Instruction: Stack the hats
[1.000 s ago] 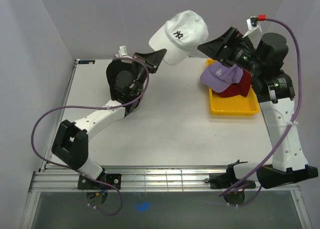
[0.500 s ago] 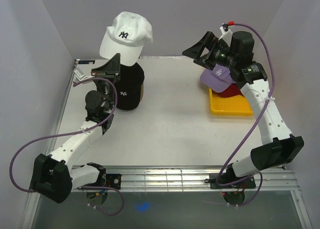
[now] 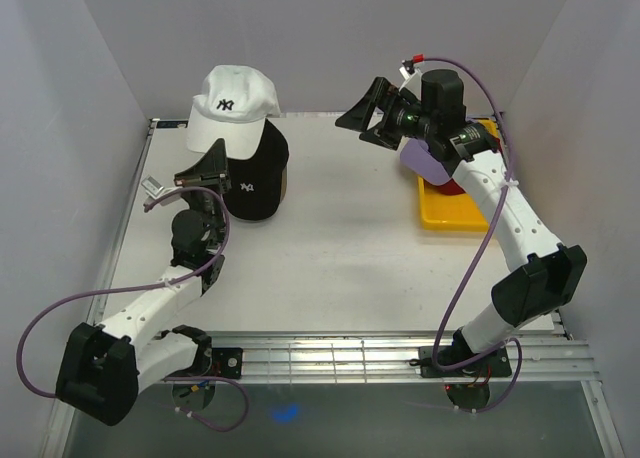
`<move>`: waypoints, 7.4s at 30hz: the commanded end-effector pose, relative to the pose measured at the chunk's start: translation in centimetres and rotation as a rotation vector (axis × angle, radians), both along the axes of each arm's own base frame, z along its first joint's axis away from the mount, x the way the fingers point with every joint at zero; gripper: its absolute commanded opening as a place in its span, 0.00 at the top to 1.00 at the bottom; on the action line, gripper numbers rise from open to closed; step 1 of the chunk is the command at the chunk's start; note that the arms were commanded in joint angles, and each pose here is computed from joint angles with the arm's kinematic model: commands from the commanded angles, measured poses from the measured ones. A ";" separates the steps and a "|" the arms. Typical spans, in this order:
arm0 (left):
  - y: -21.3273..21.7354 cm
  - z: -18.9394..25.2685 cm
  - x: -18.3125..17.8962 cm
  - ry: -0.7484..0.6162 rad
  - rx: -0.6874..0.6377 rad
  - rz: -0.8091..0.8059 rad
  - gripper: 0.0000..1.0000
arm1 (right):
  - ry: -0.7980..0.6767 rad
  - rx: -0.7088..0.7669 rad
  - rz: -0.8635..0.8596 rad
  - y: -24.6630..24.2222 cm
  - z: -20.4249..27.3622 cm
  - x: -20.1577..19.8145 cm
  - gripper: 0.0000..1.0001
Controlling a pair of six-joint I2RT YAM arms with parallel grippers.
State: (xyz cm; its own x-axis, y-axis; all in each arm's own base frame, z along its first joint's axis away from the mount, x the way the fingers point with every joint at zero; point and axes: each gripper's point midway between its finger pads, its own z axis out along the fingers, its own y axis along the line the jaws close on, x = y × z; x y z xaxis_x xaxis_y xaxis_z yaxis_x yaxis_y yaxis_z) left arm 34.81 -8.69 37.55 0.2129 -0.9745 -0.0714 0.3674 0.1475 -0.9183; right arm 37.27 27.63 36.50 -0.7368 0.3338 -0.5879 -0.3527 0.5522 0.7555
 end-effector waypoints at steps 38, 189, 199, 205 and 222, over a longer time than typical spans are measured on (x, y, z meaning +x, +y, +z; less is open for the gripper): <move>0.4 -0.6 -0.9 -0.103 -0.097 -0.068 1.00 | -0.071 -0.021 0.037 0.6 -0.3 -0.7 0.00; 6.6 -8.0 21.6 0.630 0.784 -0.149 0.31 | -0.488 0.165 0.160 16.6 -7.6 17.5 0.10; 4.7 -10.0 22.6 0.458 0.755 -0.317 0.30 | -0.483 0.184 0.150 16.8 -8.9 18.0 0.10; 3.9 -12.2 22.9 0.472 0.740 -0.382 0.32 | -0.473 0.188 0.150 17.1 -9.7 18.2 0.11; 2.5 -18.9 22.1 0.587 0.643 -0.503 0.39 | -0.372 0.150 0.155 17.7 -13.8 18.1 0.32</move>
State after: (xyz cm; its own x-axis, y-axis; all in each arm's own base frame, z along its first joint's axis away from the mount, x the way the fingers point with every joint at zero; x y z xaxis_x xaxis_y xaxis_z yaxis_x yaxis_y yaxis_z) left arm 58.21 -5.07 21.54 -0.3699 -0.6972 -0.6141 0.0769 0.6357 -0.7681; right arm 55.43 44.80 22.49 -0.5469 0.3345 -0.7675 -0.6710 0.3731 0.6408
